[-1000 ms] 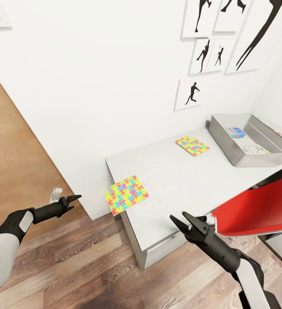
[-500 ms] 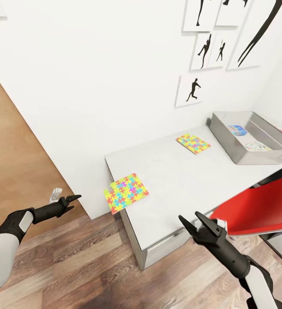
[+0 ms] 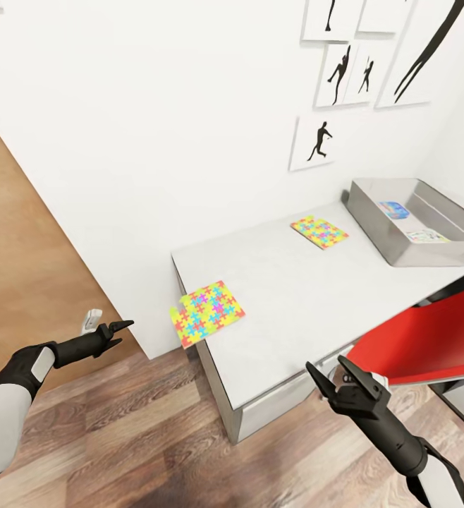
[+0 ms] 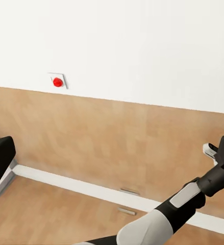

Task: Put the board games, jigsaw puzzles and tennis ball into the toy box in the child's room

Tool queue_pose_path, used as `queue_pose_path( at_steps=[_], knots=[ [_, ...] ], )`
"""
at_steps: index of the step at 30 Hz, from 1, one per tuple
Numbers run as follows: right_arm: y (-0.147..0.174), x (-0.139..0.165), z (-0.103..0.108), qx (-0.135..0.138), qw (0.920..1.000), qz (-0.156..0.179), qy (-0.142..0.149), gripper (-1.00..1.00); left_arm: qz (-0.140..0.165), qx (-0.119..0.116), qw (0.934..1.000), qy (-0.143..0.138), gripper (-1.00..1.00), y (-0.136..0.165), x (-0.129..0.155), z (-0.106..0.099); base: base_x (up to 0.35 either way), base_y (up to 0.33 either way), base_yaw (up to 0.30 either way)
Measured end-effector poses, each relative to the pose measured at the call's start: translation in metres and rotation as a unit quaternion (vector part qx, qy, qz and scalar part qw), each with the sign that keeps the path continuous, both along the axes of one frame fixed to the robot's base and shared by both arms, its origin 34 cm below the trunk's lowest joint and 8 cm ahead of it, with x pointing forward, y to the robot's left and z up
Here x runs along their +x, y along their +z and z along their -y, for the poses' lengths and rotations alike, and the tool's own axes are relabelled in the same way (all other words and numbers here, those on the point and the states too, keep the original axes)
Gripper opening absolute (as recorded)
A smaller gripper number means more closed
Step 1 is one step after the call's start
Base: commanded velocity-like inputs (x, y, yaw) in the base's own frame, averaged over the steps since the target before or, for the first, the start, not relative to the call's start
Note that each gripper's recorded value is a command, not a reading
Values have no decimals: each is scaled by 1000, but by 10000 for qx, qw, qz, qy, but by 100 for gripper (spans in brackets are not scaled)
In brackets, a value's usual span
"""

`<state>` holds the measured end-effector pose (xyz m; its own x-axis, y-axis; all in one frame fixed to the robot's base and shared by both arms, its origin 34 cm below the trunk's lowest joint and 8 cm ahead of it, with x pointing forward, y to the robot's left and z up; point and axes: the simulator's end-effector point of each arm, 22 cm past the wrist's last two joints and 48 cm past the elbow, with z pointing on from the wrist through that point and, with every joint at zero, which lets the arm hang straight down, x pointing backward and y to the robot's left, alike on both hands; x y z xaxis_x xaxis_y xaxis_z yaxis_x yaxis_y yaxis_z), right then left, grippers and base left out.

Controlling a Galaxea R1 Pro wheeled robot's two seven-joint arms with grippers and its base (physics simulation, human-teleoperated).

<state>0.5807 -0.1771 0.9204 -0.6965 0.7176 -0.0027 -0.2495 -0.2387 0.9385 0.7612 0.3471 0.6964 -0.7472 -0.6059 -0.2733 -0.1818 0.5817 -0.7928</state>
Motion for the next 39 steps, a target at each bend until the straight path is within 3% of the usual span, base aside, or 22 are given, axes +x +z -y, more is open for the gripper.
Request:
queue_pose_path(
  at_steps=[15,26,29,33,39],
  knots=[
    [-19,-2,2,48,10000,44,1,100,5,-4,10000,1,100,-21,0,0,0,0,0],
    [-18,-6,-2,170,9996,-37,201,100,32,-49,10000,-3,100,-19,0,1,0,0,0],
    [-18,-6,-3,174,9996,-40,206,100,169,-224,9996,-65,100,-10,2,6,0,0,0],
    [-18,-6,-3,174,9996,-39,206,100,630,-785,9945,-275,100,19,4,20,0,0,0],
    [-18,-6,-3,183,9996,-39,200,100,918,-1142,9883,-423,100,39,4,30,0,0,0]
  ],
)
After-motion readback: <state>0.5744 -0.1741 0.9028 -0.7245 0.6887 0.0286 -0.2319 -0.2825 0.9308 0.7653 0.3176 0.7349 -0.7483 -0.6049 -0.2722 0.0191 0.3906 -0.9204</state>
